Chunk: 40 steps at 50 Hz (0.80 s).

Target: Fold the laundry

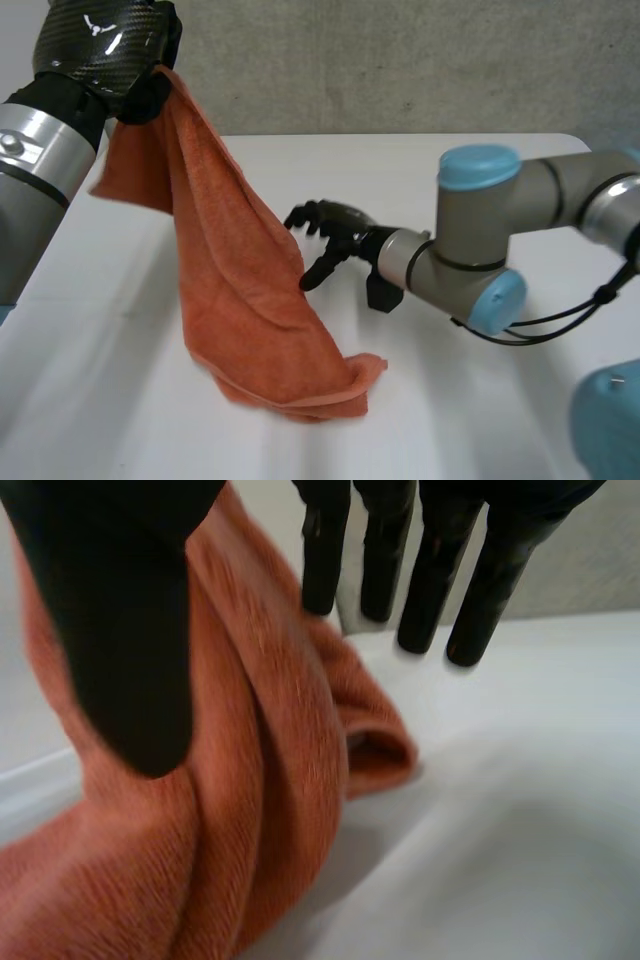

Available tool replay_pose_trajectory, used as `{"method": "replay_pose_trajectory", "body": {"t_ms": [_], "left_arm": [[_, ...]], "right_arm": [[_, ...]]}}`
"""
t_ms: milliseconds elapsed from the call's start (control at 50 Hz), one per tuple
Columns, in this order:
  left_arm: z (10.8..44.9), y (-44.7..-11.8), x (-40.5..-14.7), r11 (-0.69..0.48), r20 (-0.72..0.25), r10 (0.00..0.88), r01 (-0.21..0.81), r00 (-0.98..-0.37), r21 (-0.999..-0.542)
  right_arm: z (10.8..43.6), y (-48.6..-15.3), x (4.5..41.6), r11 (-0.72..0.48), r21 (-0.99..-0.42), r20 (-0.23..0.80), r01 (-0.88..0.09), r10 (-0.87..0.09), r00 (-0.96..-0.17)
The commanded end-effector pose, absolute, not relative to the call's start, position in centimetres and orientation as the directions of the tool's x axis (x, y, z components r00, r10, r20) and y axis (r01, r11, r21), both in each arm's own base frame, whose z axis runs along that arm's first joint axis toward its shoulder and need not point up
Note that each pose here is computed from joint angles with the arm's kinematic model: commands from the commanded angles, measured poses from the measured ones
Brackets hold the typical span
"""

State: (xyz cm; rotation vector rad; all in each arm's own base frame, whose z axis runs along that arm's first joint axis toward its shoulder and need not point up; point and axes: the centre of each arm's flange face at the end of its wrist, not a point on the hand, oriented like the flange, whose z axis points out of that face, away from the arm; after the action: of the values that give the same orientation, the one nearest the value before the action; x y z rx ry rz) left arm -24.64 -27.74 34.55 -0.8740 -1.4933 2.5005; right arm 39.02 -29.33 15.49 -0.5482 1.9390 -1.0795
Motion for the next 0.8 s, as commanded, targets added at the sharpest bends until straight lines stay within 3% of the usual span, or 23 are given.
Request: {"method": "replay_pose_trajectory", "body": {"t_ms": [20, 60, 100, 120, 160, 220, 320, 360, 400, 420, 460, 540, 560, 580, 600, 620, 640, 660, 720, 740, 800], "left_arm": [[35.3, -27.4, -24.4, -0.535, -0.426, 0.348, 0.196, -0.835, -0.822], [35.4, -27.8, -24.2, -0.539, -0.427, 0.339, 0.199, -0.838, -0.819], [35.3, -28.9, -24.4, -0.536, -0.427, 0.338, 0.201, -0.839, -0.82], [35.1, -30.0, -24.7, -0.531, -0.426, 0.339, 0.203, -0.839, -0.823], [35.3, -31.1, -24.7, -0.533, -0.425, 0.331, 0.204, -0.842, -0.821], [37.1, -32.7, -24.8, -0.577, -0.423, 0.293, 0.195, -0.857, -0.794], [38.9, -33.0, -24.9, -0.618, -0.415, 0.274, 0.172, -0.868, -0.767], [39.4, -32.9, -25.0, -0.638, -0.401, 0.274, 0.147, -0.874, -0.756], [39.4, -32.9, -25.1, -0.643, -0.389, 0.272, 0.135, -0.88, -0.754], [39.3, -32.9, -25.1, -0.642, -0.384, 0.273, 0.13, -0.882, -0.755], [38.6, -33.0, -25.2, -0.633, -0.381, 0.281, 0.128, -0.881, -0.764], [34.6, -33.3, -25.3, -0.55, -0.383, 0.323, 0.158, -0.865, -0.82], [33.9, -33.3, -25.3, -0.534, -0.383, 0.33, 0.163, -0.863, -0.829], [32.5, -33.3, -25.2, -0.498, -0.379, 0.343, 0.176, -0.859, -0.849], [32.5, -33.3, -25.2, -0.498, -0.379, 0.343, 0.176, -0.859, -0.849], [31.8, -33.2, -25.2, -0.48, -0.377, 0.353, 0.181, -0.856, -0.859], [30.1, -33.0, -25.0, -0.438, -0.372, 0.369, 0.194, -0.852, -0.878], [29.3, -32.8, -24.8, -0.415, -0.369, 0.378, 0.201, -0.849, -0.887], [26.0, -31.7, -24.6, -0.329, -0.354, 0.421, 0.223, -0.835, -0.917], [25.2, -31.4, -24.6, -0.309, -0.35, 0.43, 0.228, -0.832, -0.923], [22.3, -30.2, -24.4, -0.225, -0.331, 0.468, 0.252, -0.82, -0.941]], "right_arm": [[13.8, -30.8, 40.2, 0.489, -0.872, -0.407, 0.036, -0.681, -0.609], [15.1, -32.4, 39.5, 0.437, -0.896, -0.372, 0.077, -0.645, -0.667], [19.0, -34.4, 38.2, 0.307, -0.943, -0.299, 0.131, -0.604, -0.738], [22.7, -35.3, 37.3, 0.187, -0.97, -0.238, 0.157, -0.582, -0.778], [26.2, -35.6, 36.6, 0.07, -0.982, -0.185, 0.177, -0.57, -0.8], [33.5, -35.0, 35.3, -0.176, -0.945, -0.128, 0.277, -0.577, -0.806], [39.7, -32.7, 32.7, -0.378, -0.857, -0.084, 0.351, -0.569, -0.818], [40.6, -31.2, 31.4, -0.428, -0.835, -0.057, 0.346, -0.558, -0.828], [40.3, -30.9, 31.2, -0.427, -0.84, -0.05, 0.335, -0.554, -0.831], [38.5, -30.1, 31.1, -0.396, -0.877, -0.016, 0.272, -0.542, -0.84], [38.0, -29.7, 31.1, -0.387, -0.89, 0.004, 0.242, -0.537, -0.843], [33.0, -28.1, 30.7, -0.239, -0.97, 0.174, -0.052, -0.523, -0.835], [33.0, -28.1, 30.7, -0.239, -0.97, 0.174, -0.053, -0.523, -0.834], [30.2, -26.9, 30.2, -0.127, -0.966, 0.259, -0.227, -0.55, -0.794], [29.0, -26.5, 30.0, -0.082, -0.954, 0.283, -0.289, -0.565, -0.775], [29.0, -26.5, 30.0, -0.082, -0.954, 0.284, -0.29, -0.565, -0.775], [27.8, -26.1, 29.8, -0.038, -0.938, 0.3, -0.344, -0.583, -0.755], [24.6, -24.9, 29.5, 0.071, -0.877, 0.324, -0.475, -0.643, -0.694], [23.6, -24.7, 29.4, 0.097, -0.859, 0.324, -0.503, -0.658, -0.68], [21.1, -24.6, 29.4, 0.154, -0.833, 0.302, -0.531, -0.678, -0.67], [19.1, -24.8, 29.6, 0.186, -0.835, 0.27, -0.517, -0.681, -0.681]]}}
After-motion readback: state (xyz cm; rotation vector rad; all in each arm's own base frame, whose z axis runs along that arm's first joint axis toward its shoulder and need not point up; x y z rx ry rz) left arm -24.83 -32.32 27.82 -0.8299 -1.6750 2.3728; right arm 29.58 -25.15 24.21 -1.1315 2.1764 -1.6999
